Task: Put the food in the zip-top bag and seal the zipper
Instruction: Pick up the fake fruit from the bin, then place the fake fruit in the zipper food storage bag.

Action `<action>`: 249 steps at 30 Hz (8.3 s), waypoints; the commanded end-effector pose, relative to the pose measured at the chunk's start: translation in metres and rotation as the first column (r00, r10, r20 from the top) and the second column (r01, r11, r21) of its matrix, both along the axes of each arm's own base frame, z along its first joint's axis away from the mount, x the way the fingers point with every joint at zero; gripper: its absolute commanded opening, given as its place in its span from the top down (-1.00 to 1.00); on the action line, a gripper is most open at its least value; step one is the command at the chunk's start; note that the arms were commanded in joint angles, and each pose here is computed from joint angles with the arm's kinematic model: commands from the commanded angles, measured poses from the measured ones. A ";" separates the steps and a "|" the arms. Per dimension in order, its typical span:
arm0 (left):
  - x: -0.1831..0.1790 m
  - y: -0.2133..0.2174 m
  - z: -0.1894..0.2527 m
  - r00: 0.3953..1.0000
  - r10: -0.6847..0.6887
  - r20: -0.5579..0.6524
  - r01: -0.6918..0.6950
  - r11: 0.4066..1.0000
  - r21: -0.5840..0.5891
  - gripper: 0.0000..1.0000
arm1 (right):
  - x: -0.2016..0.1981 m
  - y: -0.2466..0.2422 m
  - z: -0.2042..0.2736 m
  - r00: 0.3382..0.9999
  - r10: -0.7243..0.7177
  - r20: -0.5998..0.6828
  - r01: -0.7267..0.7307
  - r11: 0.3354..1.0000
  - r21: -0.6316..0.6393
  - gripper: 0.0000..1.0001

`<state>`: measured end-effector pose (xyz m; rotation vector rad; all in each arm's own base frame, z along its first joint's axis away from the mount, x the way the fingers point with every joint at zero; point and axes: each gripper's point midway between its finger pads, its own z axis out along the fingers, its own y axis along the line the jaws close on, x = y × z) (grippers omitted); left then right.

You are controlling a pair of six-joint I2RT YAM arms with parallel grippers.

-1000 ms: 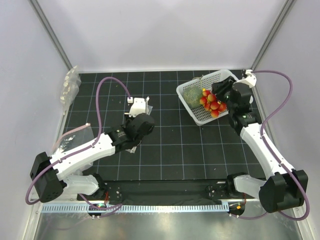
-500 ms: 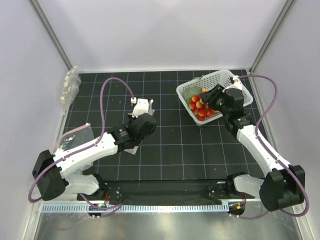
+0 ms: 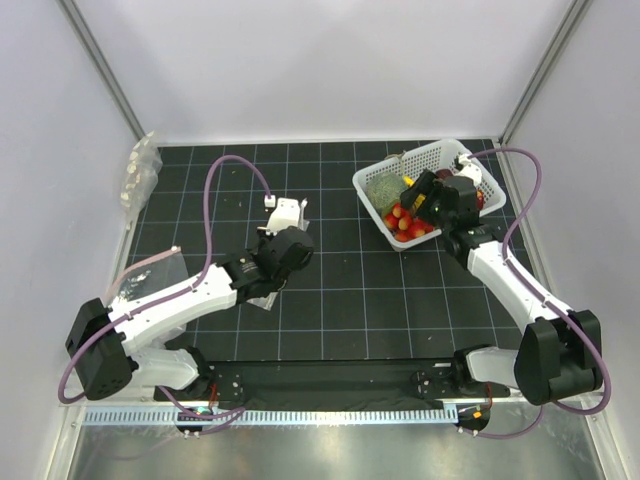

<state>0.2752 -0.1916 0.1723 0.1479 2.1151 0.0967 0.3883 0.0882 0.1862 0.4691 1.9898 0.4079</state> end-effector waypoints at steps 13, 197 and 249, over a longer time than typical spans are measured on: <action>0.006 -0.010 0.009 1.000 -0.009 0.025 0.010 0.999 -0.035 0.99 | 0.042 -0.022 -0.017 0.998 0.003 0.069 0.016 0.965 -0.260 -0.39; -0.068 -0.155 0.041 0.814 -0.530 0.240 0.576 0.676 -0.460 0.99 | -0.084 0.132 0.047 0.967 -0.148 0.208 0.064 0.930 0.363 0.98; -0.042 -0.147 0.033 0.844 -0.482 0.233 0.503 0.563 -0.656 0.99 | -0.098 0.083 0.078 0.911 -0.392 0.126 0.254 0.777 0.576 0.98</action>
